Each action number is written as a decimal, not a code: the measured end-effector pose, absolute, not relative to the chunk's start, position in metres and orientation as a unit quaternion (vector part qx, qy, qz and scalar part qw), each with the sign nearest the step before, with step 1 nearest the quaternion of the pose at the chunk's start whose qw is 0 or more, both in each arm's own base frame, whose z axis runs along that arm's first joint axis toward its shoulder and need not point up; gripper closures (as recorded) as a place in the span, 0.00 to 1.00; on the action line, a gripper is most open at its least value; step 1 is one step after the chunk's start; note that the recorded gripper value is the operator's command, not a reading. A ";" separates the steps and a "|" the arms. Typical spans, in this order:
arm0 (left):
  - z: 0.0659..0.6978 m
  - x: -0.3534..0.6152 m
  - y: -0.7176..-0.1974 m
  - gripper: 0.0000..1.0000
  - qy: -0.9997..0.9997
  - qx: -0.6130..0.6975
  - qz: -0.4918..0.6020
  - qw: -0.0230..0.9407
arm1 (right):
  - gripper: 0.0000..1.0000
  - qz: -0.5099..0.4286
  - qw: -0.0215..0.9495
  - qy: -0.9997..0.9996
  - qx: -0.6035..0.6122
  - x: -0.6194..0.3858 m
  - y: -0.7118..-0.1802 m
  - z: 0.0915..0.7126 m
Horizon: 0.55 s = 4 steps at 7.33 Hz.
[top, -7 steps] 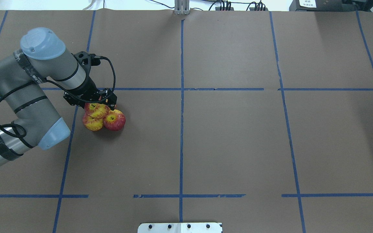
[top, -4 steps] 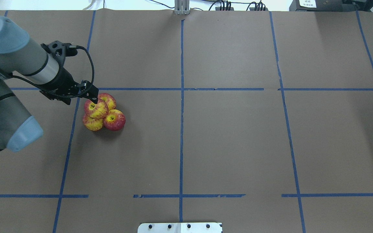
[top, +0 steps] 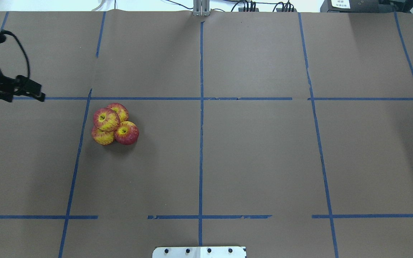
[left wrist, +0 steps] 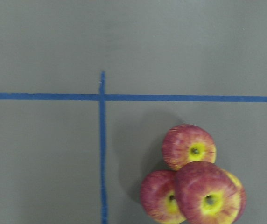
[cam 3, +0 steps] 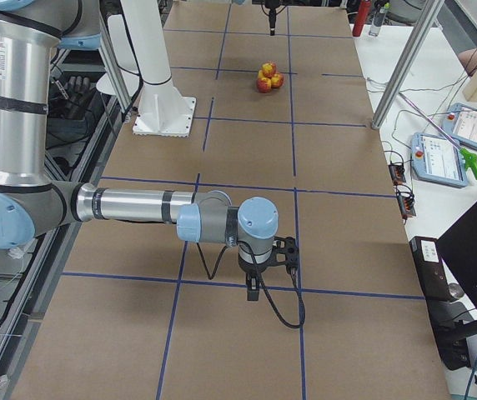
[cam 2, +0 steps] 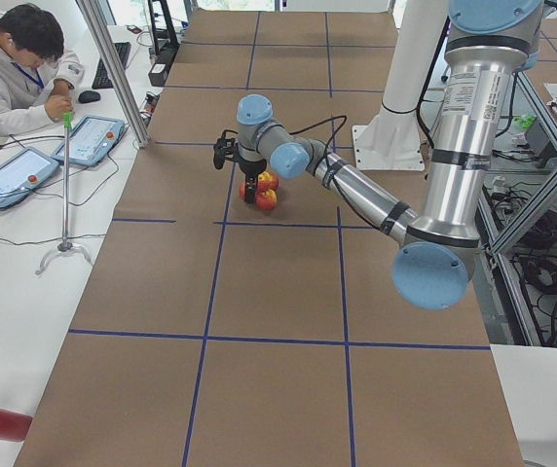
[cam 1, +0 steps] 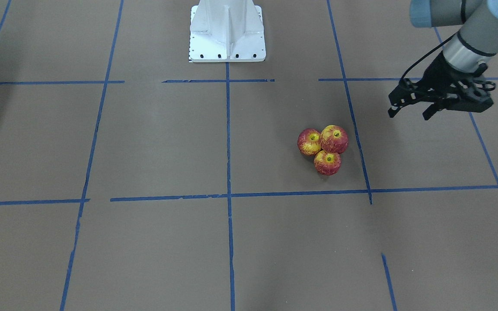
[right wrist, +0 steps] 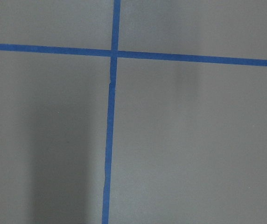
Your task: Stack apples
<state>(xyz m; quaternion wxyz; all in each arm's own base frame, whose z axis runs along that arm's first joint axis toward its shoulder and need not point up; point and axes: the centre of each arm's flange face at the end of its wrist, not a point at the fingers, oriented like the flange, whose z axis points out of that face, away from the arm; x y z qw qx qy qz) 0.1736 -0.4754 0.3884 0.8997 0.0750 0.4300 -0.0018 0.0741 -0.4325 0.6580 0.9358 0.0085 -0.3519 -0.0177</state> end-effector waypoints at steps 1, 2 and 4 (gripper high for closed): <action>0.422 0.129 -0.470 0.00 0.408 0.093 0.017 0.908 | 0.00 -0.018 0.936 -0.352 0.009 0.074 -0.433 0.658; 0.455 0.088 -0.463 0.00 0.386 0.107 0.040 0.915 | 0.00 -0.018 0.936 -0.352 0.009 0.074 -0.432 0.658; 0.516 0.022 -0.455 0.00 0.350 0.108 0.083 0.927 | 0.00 -0.018 0.936 -0.352 0.009 0.074 -0.432 0.658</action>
